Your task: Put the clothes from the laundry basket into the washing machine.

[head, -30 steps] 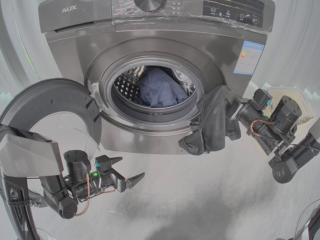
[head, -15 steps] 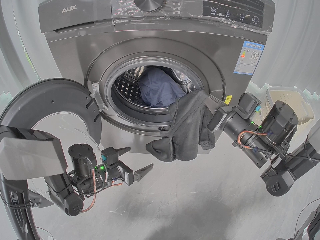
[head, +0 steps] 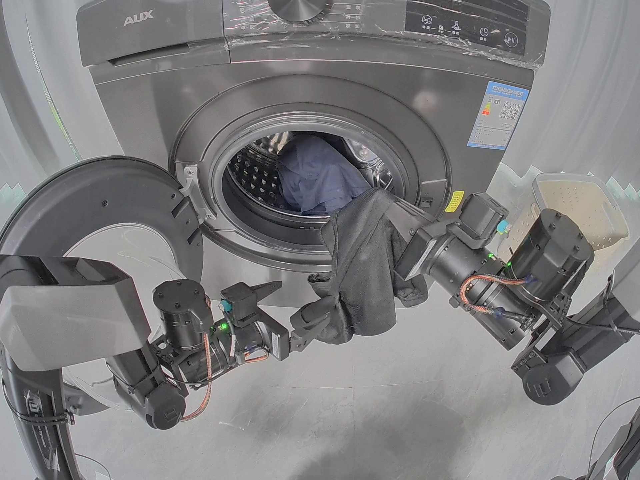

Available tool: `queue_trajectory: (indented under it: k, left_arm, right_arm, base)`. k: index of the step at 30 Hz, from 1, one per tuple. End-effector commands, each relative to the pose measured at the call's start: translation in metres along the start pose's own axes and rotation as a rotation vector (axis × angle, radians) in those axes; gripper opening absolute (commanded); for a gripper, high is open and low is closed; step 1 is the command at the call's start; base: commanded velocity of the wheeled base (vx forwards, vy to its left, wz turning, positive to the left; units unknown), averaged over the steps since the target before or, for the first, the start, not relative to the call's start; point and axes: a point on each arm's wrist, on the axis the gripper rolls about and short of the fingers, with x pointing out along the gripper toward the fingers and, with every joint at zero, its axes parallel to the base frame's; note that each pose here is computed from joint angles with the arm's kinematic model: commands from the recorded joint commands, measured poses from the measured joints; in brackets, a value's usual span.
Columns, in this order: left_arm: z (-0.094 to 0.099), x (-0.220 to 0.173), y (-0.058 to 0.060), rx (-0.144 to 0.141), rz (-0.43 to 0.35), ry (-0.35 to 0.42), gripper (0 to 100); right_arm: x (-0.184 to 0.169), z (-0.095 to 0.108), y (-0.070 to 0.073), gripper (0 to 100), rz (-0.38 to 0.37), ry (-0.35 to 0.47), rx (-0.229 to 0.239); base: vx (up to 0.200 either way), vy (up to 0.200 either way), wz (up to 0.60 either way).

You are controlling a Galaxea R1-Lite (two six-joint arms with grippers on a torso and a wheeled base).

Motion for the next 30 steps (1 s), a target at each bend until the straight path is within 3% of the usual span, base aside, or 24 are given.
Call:
queue_trajectory:
  k: [1, 5, 16, 24, 25, 30]
  left_arm:
    - [0.003, 0.009, -0.009, -0.005, -0.013, -0.023, 100]
    - [0.006, 0.017, -0.009, -0.021, -0.014, -0.051, 100]
    - [-0.016, 0.044, 0.000, -0.024, 0.018, -0.043, 100]
    - [-0.025, 0.046, 0.001, -0.031, 0.033, -0.021, 100]
    - [-0.028, 0.048, 0.001, -0.030, 0.033, -0.018, 0]
    - [-0.030, 0.055, 0.001, -0.029, 0.031, -0.028, 0]
  right_arm:
    - [0.001, -0.003, 0.001, 0, 0.003, 0.007, 0.001]
    - [0.000, -0.005, 0.000, 0, 0.001, 0.015, 0.001]
    - [0.000, -0.005, 0.000, 0, 0.001, 0.016, 0.001]
    - [0.000, -0.004, 0.000, 0, 0.000, 0.013, 0.001]
    - [0.000, -0.005, 0.000, 0, 0.000, 0.013, 0.001]
    - [0.000, -0.004, 0.000, 0, 0.000, 0.012, 0.001]
  base:
    - [0.000, 0.000, 0.00]
    - [0.000, 0.000, 0.00]
    - [0.000, 0.000, 0.00]
    - [0.000, 0.000, 0.00]
    - [0.000, 0.000, 0.00]
    - [0.000, 0.000, 0.00]
